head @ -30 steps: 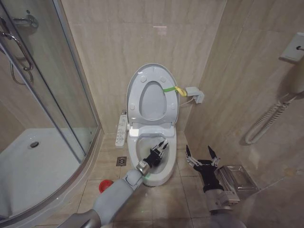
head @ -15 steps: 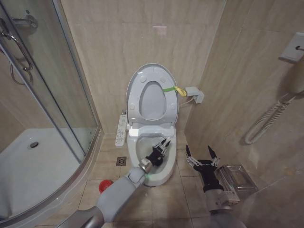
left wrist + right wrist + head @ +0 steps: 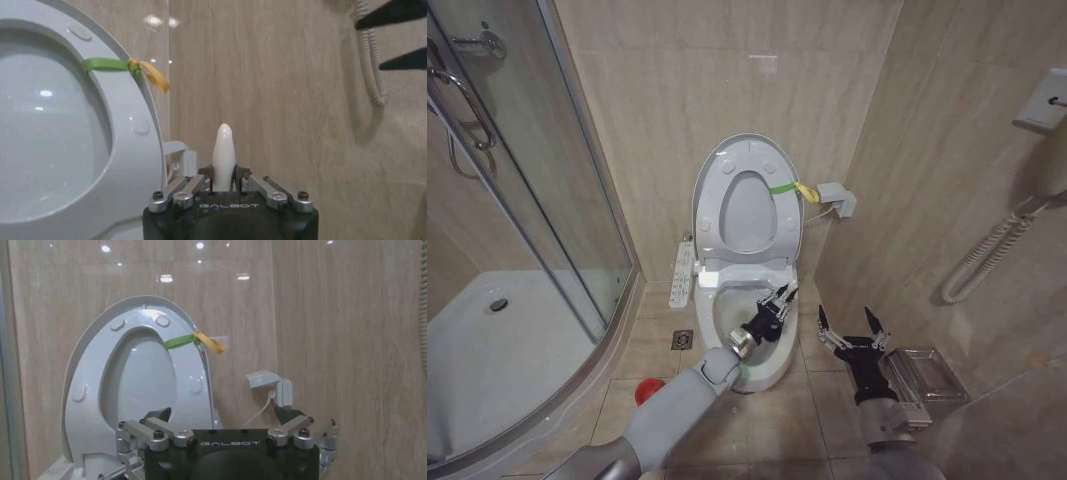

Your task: Open the toilet lid, clean the toilet bowl with a toilet brush, close the toilet lid, and flush.

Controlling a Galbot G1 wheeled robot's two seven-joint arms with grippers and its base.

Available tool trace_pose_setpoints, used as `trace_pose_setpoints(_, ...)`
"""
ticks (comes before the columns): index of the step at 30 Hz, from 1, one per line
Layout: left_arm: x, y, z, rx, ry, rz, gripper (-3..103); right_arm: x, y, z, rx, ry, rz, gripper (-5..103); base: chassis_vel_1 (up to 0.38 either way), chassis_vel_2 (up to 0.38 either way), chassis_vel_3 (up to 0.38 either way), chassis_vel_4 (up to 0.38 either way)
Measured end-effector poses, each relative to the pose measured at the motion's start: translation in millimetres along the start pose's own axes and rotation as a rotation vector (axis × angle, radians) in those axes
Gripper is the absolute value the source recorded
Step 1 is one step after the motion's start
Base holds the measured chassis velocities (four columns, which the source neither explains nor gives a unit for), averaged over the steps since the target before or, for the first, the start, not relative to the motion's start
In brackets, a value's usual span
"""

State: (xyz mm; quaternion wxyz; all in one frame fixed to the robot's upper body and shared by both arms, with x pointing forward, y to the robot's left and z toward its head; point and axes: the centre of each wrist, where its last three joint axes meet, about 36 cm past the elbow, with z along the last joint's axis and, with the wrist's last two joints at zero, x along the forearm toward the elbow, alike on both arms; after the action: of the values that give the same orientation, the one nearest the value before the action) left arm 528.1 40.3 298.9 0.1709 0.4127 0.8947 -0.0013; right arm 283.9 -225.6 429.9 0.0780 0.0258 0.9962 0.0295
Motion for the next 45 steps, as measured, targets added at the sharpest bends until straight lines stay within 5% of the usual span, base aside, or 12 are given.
trace_pose_setpoints(9,45,36.0,49,-0.056,0.131,-0.051,21,0,0,0,0.0,0.0,0.0,100,0.0,0.0,0.0,0.0)
trace_pose_setpoints(16,54,72.0,51,-0.094,0.152,-0.102,21,0,0,0,0.0,0.0,0.0,100,0.0,0.0,0.0,0.0)
trace_pose_setpoints(22,62,79.9,49,-0.103,0.156,-0.114,21,0,0,0,0.0,0.0,0.0,100,0.0,0.0,0.0,0.0)
trace_pose_setpoints(31,43,60.5,27,-0.082,0.086,-0.098,21,0,0,0,0.0,0.0,0.0,100,0.0,0.0,0.0,0.0)
trace_pose_setpoints(37,7,14.7,2,-0.027,-0.002,-0.045,21,0,0,0,0.0,0.0,0.0,100,0.0,0.0,0.0,0.0)
trace_pose_setpoints(41,3,3.5,2,-0.015,-0.007,-0.027,21,0,0,0,0.0,0.0,0.0,100,0.0,0.0,0.0,0.0)
trace_pose_setpoints(45,21,10.0,22,-0.022,0.058,-0.037,21,0,0,0,0.0,0.0,0.0,100,0.0,0.0,0.0,0.0)
